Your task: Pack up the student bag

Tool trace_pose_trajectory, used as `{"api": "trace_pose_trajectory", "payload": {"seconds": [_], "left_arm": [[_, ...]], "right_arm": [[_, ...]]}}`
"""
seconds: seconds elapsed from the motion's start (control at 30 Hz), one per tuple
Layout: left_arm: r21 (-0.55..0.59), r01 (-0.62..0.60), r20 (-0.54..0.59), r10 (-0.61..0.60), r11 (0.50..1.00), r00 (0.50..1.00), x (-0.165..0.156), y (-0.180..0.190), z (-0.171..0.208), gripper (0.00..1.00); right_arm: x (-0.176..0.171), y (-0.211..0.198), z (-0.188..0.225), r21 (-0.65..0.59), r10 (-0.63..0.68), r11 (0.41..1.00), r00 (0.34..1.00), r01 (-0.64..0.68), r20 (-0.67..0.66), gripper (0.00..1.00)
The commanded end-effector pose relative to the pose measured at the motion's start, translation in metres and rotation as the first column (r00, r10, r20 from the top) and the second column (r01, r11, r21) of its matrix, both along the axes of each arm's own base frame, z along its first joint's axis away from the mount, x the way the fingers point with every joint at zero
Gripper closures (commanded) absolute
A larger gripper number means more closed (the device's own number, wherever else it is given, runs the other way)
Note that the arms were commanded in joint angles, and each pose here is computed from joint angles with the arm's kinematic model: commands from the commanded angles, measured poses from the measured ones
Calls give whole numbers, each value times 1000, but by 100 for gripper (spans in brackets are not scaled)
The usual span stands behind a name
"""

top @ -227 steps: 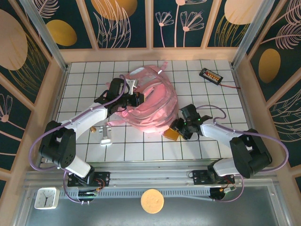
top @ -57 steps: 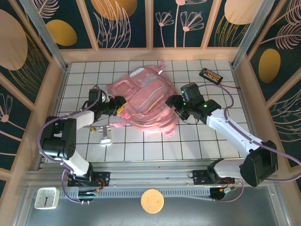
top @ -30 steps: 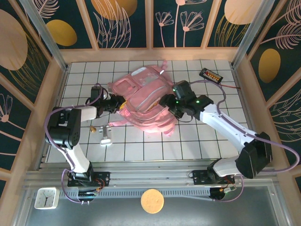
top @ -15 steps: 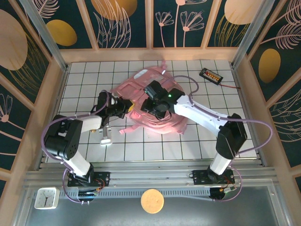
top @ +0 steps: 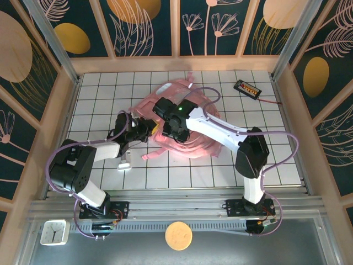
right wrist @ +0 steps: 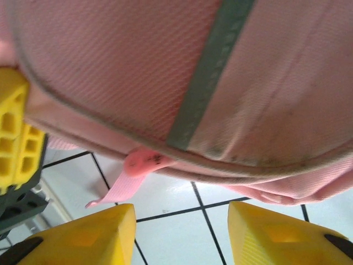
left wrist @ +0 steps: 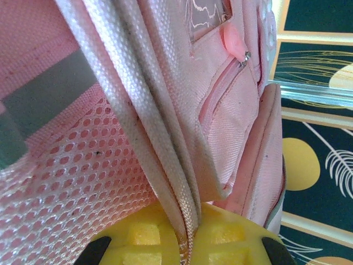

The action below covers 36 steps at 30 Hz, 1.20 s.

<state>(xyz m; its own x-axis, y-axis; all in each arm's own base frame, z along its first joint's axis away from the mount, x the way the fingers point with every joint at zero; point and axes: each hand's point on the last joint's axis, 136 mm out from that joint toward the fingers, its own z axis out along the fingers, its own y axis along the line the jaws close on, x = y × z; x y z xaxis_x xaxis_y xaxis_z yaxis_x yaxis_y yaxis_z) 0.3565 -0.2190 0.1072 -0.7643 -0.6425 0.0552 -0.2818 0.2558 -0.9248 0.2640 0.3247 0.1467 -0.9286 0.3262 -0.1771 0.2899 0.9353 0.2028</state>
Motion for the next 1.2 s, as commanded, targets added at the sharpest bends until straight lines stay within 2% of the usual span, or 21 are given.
{"api": "trace_pose_trajectory", "payload": {"seconds": [0.0, 0.23, 0.73, 0.97, 1.17], "left_arm": [[-102, 56, 142, -41, 993, 989, -2, -15, 47, 100], [-106, 60, 143, -45, 993, 989, -7, -17, 47, 100], [-117, 71, 142, -54, 991, 988, -9, -18, 45, 100], [-118, 58, 144, -41, 991, 989, -9, -16, 47, 100], [-116, 48, 146, -31, 992, 989, -9, -14, 48, 100]], "right_arm": [[5, -23, -10, -56, -125, 991, 992, 126, 12, 53], [19, -17, -22, -3, -221, 975, 975, 221, 34, 55], [28, 8, 1, 59, -203, 978, 976, 198, 82, 55], [31, 9, -12, 26, -179, 984, 981, 177, 73, 54], [30, 0, -34, -57, -152, 986, 987, 154, 45, 53]]}}
